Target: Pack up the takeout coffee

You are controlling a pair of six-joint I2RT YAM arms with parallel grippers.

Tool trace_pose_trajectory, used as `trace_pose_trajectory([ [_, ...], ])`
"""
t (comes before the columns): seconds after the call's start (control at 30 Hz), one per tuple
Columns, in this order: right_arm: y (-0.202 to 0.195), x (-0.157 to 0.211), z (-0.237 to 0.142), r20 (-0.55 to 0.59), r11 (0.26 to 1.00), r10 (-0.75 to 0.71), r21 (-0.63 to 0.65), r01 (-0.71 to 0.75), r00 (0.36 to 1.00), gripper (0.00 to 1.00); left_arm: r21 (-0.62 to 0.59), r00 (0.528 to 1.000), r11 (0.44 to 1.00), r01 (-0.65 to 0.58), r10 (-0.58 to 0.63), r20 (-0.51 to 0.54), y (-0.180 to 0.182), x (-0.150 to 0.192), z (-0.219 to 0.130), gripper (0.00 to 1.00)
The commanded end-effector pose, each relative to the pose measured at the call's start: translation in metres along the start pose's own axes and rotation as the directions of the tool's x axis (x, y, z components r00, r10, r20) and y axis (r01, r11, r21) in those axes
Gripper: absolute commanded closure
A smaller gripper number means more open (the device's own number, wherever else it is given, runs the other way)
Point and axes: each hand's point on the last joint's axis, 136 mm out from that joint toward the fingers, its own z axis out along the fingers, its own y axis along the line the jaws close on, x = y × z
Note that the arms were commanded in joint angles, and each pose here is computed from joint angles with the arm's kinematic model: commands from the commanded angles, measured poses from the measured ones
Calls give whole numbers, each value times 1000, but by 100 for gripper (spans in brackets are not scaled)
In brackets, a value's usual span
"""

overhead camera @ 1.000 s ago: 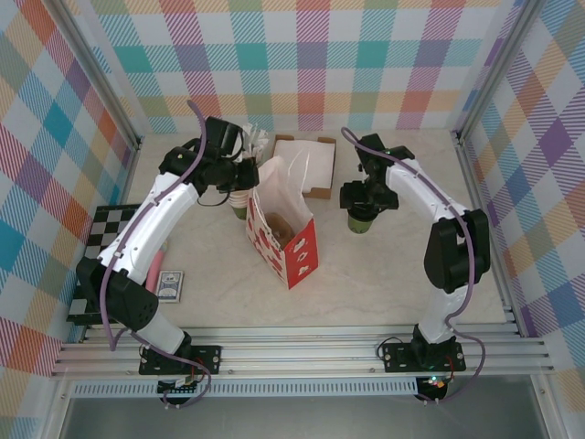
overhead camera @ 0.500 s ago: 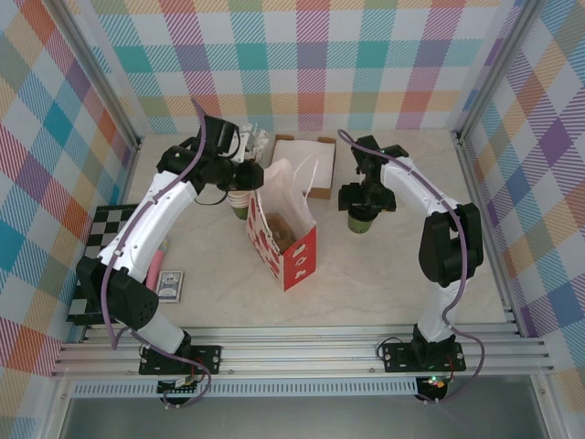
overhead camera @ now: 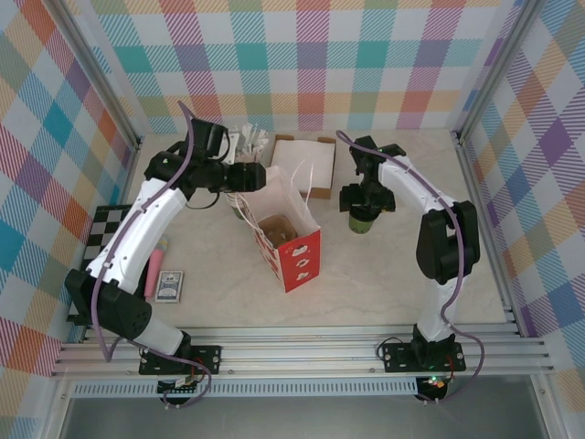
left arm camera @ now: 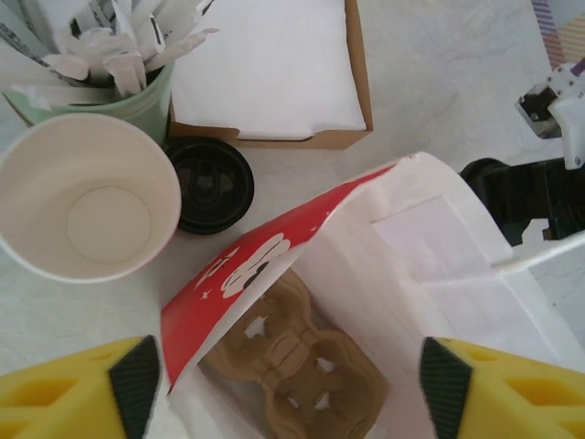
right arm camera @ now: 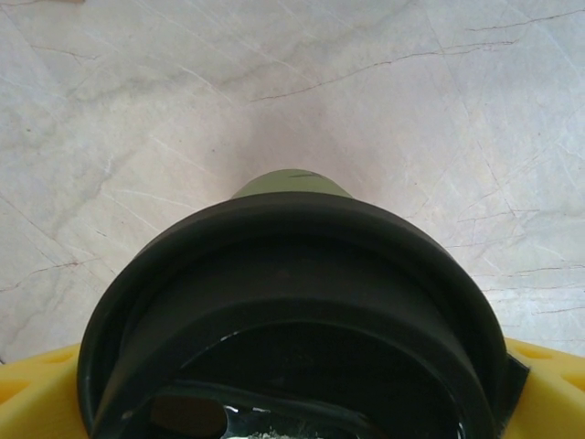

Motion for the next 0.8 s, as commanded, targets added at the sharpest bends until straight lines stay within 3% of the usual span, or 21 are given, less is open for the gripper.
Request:
trace_pose_trajectory([
  [0.0, -1, 6, 0, -38, 998, -35, 47, 37, 999, 4, -16, 998, 1000, -4, 5, 61, 5, -6, -13, 14],
  [0.2, 1, 5, -1, -38, 997, -50, 63, 53, 998, 2, -29, 996, 1000, 2, 0, 93, 9, -7, -18, 0],
  [0.6, 0, 2, -9, -9, 996, -62, 60, 62, 998, 17, -65, 990, 997, 41, -32, 137, 22, -9, -25, 0],
  [0.77, 0, 2, -19, 23, 996, -76, 48, 75, 997, 18, -121, 980, 989, 84, -60, 188, 39, -13, -33, 0],
])
